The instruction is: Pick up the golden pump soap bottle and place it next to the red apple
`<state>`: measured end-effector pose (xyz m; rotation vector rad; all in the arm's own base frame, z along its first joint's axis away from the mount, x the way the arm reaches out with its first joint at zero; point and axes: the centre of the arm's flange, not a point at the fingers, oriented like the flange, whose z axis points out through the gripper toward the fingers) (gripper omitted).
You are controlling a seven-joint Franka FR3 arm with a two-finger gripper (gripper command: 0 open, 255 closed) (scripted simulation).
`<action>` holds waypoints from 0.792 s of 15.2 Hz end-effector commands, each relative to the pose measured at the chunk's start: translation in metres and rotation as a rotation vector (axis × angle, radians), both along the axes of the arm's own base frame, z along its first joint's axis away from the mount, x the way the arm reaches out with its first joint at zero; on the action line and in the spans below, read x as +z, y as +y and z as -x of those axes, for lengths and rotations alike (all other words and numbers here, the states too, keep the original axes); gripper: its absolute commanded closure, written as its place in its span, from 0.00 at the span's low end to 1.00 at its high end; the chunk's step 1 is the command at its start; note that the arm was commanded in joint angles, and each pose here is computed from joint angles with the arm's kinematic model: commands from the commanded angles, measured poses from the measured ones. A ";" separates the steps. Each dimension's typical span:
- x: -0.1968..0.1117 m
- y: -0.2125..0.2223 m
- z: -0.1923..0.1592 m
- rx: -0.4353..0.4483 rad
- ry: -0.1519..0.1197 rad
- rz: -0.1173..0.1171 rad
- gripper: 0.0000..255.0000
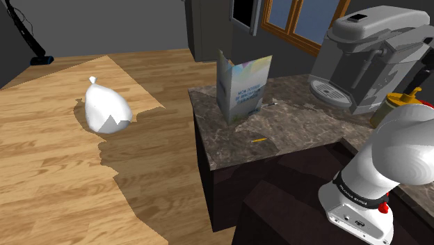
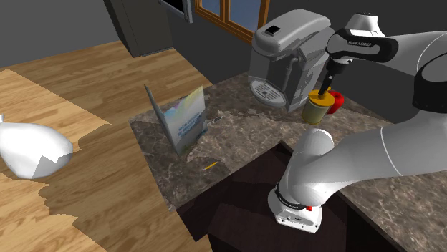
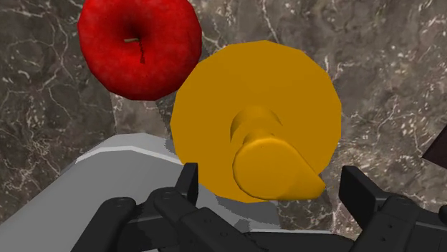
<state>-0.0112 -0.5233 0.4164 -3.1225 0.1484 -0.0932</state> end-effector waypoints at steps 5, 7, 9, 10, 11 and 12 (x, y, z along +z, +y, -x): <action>0.050 -0.001 0.003 0.000 0.000 0.000 0.00; 0.050 -0.001 0.003 0.000 0.000 0.000 0.00; 0.050 -0.001 0.003 0.000 0.000 0.000 0.00; 0.050 -0.001 0.003 0.000 0.000 0.000 0.00; 0.050 -0.001 0.003 0.000 0.000 0.000 0.00; 0.050 -0.001 0.003 0.000 0.000 0.000 0.00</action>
